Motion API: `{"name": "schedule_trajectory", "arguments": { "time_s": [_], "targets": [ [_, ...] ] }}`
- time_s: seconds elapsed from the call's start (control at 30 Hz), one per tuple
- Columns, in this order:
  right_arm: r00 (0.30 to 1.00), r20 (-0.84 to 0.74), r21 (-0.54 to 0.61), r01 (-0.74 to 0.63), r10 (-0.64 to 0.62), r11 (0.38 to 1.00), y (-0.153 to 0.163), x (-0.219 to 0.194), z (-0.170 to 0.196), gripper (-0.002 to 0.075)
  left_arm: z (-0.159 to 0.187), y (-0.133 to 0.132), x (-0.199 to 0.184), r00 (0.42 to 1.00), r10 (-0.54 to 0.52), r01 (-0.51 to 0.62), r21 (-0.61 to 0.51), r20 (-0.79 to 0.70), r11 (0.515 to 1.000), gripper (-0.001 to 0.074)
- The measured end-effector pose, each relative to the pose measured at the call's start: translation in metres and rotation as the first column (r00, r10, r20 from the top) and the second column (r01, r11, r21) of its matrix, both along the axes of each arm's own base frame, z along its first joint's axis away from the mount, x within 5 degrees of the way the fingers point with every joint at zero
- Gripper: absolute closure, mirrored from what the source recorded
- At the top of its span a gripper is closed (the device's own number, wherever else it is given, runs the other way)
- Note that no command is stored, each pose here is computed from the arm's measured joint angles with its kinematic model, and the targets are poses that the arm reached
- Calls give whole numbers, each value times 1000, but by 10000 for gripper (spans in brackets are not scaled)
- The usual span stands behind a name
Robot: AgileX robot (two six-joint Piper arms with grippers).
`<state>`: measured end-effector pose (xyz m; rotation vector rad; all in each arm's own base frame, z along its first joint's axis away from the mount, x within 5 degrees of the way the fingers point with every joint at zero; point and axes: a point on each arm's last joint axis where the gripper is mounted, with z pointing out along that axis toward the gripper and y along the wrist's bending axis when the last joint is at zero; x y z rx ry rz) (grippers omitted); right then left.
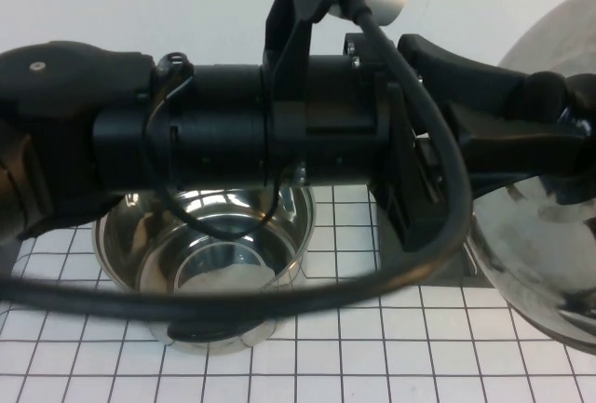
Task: Put pot lid on rack
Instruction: Hand over the pot lid, then place the pot lid on the pot rack
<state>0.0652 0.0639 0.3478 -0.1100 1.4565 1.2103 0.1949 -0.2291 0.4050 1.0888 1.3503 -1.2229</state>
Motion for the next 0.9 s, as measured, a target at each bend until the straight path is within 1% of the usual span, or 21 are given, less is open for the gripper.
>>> {"name": "schedule_trajectory", "arguments": {
  "time_s": [0.07,0.13,0.2,0.27,0.4,0.47,0.5,0.57,0.67,0.8,0.83,0.9],
  "targets": [
    [1000,5,-18,6,-6,1000,0,3,-1,596,-3,-2,3,1000,6,-6,4,-19,1000,390],
    [1000,25,-48,8,-7,999,0,5,-2,605,-5,-3,5,999,10,-10,6,-35,1000,340],
    [999,50,-83,14,-10,996,1,7,-2,617,-7,-4,6,999,10,-10,6,-44,1000,269],
    [998,67,-106,21,-14,994,1,8,-3,625,-7,-4,7,999,12,-12,4,-48,1000,229],
    [996,73,-135,55,-45,989,-1,13,-5,636,-10,-4,9,998,38,-36,42,-45,998,218],
    [992,62,-159,123,-114,980,-5,21,-7,674,-12,-3,8,999,33,-31,76,-31,997,236],
    [987,47,-175,158,-152,972,-8,27,-10,677,-14,-3,7,999,32,-30,94,-24,995,253],
    [982,27,-195,190,-188,962,-11,35,-14,677,-16,-3,8,999,45,-42,128,-16,991,309],
    [981,2,-235,190,-195,953,-11,48,-19,677,-20,1,11,997,82,-80,191,2,978,428],
    [986,-1,-284,159,-166,946,-9,72,-12,678,-22,14,15,991,134,-130,272,4,953,638],
    [989,-2,-291,143,-150,946,-8,78,-10,678,-22,19,16,988,156,-149,292,0,945,673],
    [994,-4,-309,103,-110,946,-6,95,-4,678,-21,31,18,978,206,-187,329,-21,926,708]
  ]
}}
